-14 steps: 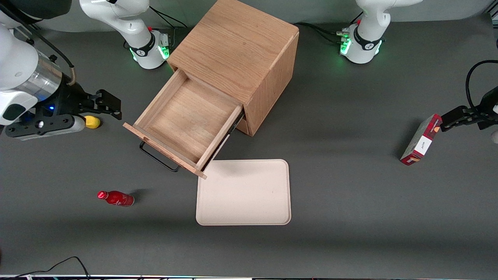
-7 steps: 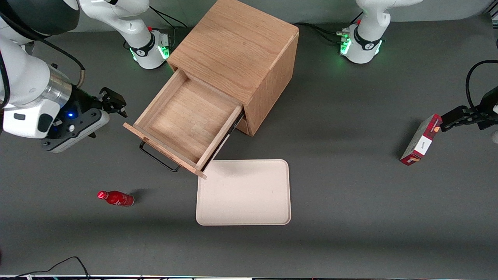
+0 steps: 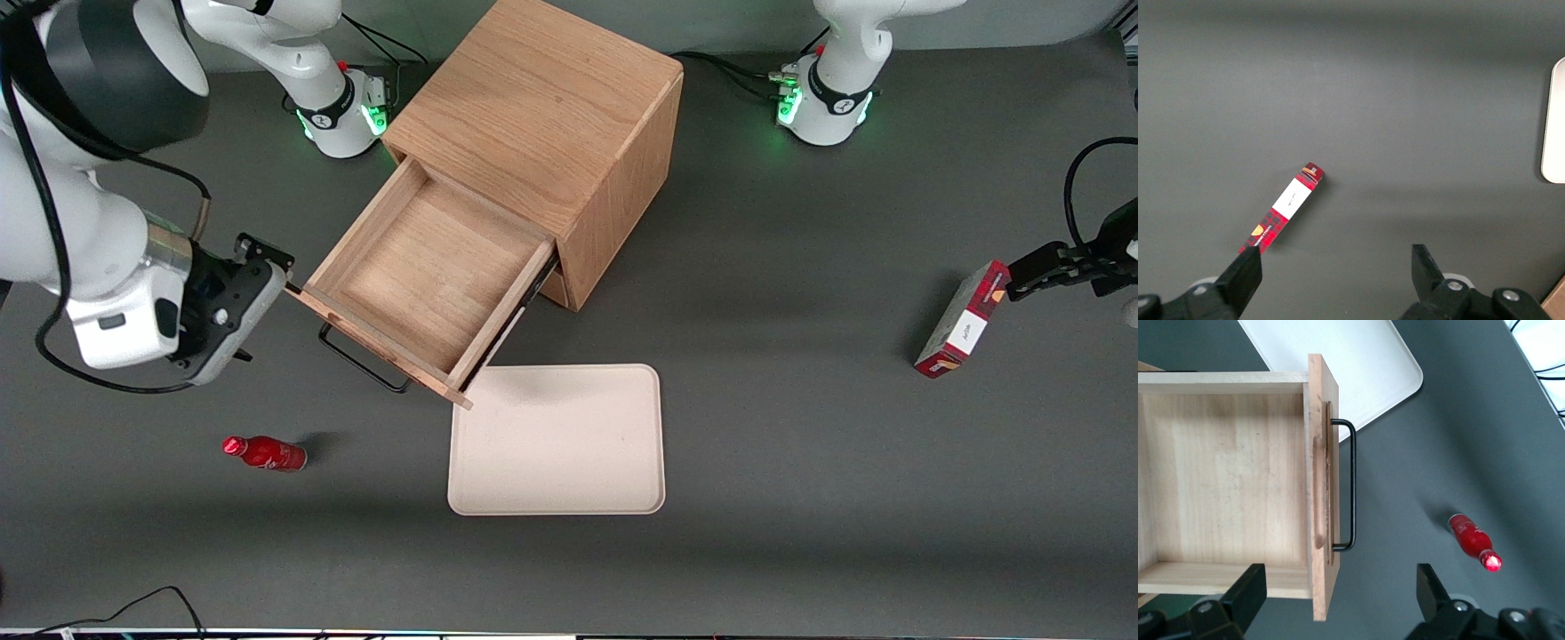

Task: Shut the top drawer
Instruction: 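Move the right gripper down toward the open drawer's black handle, then position the right gripper against the drawer front beside the handle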

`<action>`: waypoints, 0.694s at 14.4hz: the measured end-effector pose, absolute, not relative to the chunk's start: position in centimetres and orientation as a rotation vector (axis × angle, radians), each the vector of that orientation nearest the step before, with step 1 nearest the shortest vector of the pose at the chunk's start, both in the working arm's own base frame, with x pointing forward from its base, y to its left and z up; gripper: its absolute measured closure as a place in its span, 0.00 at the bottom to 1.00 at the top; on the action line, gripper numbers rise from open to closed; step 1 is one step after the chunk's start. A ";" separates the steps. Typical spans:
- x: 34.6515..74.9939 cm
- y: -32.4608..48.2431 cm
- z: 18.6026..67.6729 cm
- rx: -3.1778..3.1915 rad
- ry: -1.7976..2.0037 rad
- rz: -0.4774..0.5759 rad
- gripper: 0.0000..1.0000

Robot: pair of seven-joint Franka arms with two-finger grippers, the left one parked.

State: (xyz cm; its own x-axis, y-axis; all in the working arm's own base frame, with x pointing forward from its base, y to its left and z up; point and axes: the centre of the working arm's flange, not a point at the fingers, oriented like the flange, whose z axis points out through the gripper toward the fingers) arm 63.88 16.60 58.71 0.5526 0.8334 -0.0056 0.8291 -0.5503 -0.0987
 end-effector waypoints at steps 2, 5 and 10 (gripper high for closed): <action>65.0 16.5 56.5 -2.685 -1.436 0.108 0.00; 66.6 16.3 52.2 -2.667 -1.416 0.176 0.00; 68.3 16.3 45.3 -2.629 -1.385 0.305 0.00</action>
